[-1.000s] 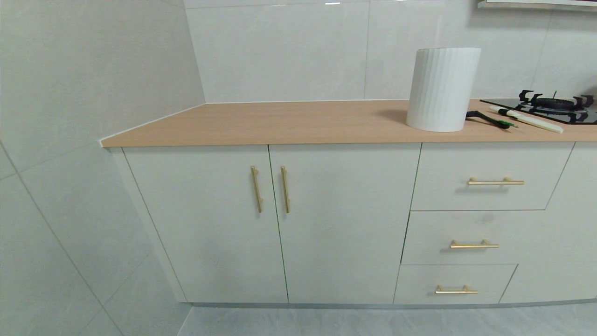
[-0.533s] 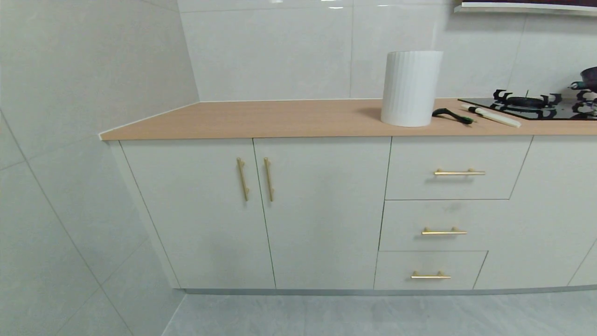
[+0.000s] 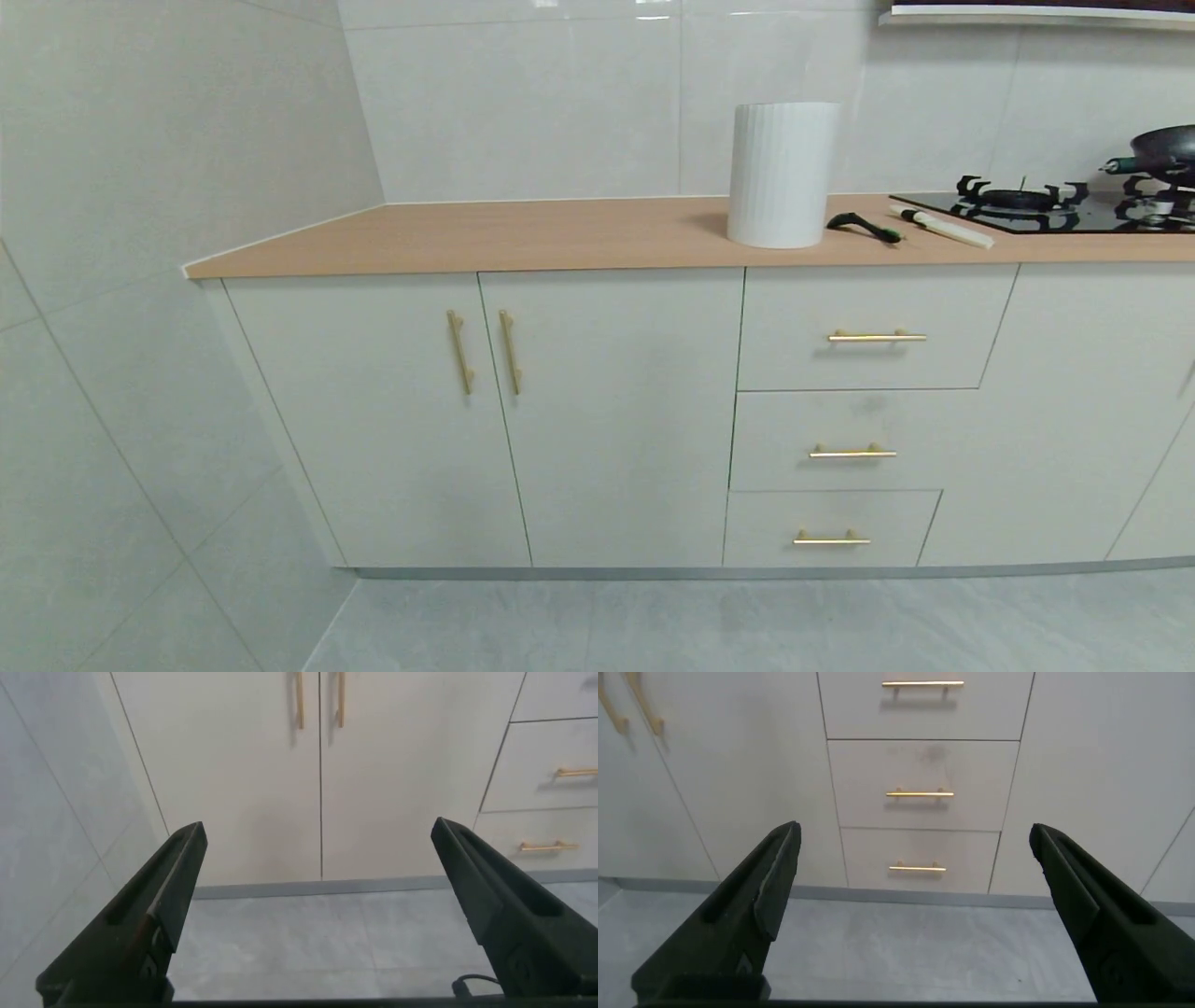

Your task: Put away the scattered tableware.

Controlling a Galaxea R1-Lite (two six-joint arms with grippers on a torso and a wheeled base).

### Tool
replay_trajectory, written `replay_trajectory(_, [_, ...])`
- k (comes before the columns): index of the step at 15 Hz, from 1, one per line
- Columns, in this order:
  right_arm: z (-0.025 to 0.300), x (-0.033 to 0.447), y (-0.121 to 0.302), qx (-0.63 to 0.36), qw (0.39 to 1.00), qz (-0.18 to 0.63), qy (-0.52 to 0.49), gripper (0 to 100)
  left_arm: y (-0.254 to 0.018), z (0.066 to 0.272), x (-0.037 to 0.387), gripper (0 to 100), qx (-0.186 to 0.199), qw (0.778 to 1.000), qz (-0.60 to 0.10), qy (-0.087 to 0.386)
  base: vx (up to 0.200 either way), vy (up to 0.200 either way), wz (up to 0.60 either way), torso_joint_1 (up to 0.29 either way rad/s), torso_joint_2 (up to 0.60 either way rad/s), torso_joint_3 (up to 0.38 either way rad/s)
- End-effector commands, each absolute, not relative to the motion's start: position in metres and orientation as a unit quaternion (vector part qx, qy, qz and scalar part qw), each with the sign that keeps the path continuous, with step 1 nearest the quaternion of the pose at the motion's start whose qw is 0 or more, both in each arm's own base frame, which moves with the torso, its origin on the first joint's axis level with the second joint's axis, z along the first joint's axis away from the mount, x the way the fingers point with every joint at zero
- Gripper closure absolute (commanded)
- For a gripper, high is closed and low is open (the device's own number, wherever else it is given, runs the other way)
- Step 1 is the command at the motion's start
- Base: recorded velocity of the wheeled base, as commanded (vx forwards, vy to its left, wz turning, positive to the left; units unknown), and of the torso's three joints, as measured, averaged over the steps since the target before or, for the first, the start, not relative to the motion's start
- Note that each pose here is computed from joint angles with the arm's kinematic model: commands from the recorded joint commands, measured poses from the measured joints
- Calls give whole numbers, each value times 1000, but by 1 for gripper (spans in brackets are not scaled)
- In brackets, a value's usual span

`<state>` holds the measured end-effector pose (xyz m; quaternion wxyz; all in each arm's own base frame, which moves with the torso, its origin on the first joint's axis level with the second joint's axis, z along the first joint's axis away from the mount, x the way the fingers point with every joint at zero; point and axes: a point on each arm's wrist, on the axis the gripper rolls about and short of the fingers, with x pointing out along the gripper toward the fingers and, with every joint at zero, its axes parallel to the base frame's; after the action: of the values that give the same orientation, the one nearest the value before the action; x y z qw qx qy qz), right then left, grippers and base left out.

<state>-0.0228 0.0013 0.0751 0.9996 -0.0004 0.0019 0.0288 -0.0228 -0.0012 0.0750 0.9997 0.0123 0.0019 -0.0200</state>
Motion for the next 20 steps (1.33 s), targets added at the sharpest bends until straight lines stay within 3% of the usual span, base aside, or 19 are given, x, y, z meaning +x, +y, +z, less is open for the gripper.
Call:
replay_trajectory(1, [75,-23,1,-1,1000,29,3,0,-1,75,-23,0,12,1000,-20,2,200,0,0,2,-2,2])
replay_trajectory(11, [75,-23,1,1,1000,28,3,0,-1,75,-23,0,12,1000,-19,2,200,0,0,3,1,3])
replay_trajectory(17, [75,-23,1,1,1000,28,2,0,-1,75,-23,0,10,1000,-19,2,0,0,0,0,0,0])
replay_trajectory(20, [75,-23,1,2,1000,27,2,0,-1,75,-23,0,10,1000,-19,2,0,-200,0,-2,1,7])
